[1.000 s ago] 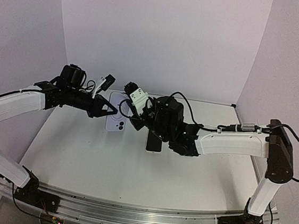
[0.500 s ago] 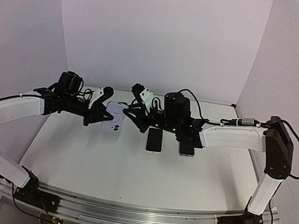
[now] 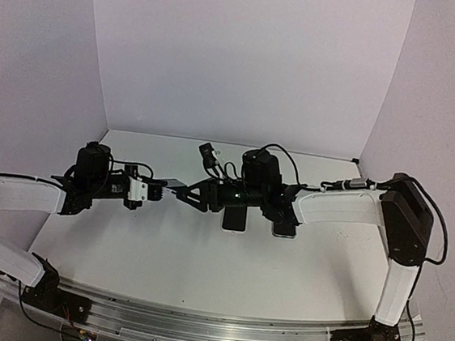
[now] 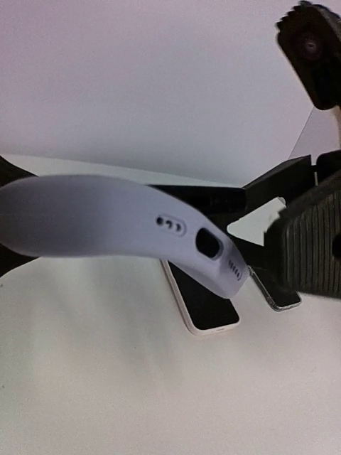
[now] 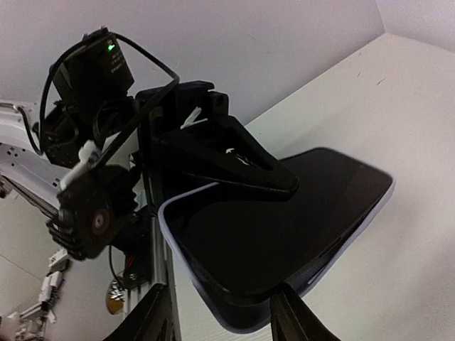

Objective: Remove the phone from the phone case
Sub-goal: Remove the phone case from the phone.

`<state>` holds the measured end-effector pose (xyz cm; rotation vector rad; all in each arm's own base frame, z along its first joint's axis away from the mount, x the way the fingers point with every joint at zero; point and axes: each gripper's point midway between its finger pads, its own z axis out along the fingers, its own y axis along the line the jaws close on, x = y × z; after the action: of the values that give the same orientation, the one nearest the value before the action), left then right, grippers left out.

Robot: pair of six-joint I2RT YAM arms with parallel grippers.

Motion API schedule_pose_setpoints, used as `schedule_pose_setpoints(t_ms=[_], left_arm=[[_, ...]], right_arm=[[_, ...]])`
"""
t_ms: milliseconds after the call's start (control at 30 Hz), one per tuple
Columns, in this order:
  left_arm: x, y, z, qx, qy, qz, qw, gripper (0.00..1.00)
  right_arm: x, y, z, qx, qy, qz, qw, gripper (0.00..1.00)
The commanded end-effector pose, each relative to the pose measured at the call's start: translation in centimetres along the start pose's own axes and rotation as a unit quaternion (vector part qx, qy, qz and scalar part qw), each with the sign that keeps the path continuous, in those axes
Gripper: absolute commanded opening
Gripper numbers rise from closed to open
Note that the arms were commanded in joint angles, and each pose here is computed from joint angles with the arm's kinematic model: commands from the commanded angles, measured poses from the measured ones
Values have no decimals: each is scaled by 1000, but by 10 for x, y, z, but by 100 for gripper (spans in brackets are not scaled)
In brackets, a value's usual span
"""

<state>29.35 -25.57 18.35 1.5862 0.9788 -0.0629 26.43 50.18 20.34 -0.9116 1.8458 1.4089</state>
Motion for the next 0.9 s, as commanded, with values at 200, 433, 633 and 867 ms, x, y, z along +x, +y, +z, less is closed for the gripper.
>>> schedule_pose_setpoints(t_ms=[200,433,633,867], left_arm=[[-76,23,-21,-150,-139,355,912,0],[-78,9,-20,-151,-157,403,889,0],[-79,3,-16,-154,-171,436,870,0],[-83,-5,-12,-148,-191,446,862,0]], right_arm=[[-16,31,28,-138,7,177,975,47],[-30,20,34,-153,-15,235,960,41],[-33,16,45,-164,-13,256,953,29],[-34,11,52,-163,-15,267,949,21]])
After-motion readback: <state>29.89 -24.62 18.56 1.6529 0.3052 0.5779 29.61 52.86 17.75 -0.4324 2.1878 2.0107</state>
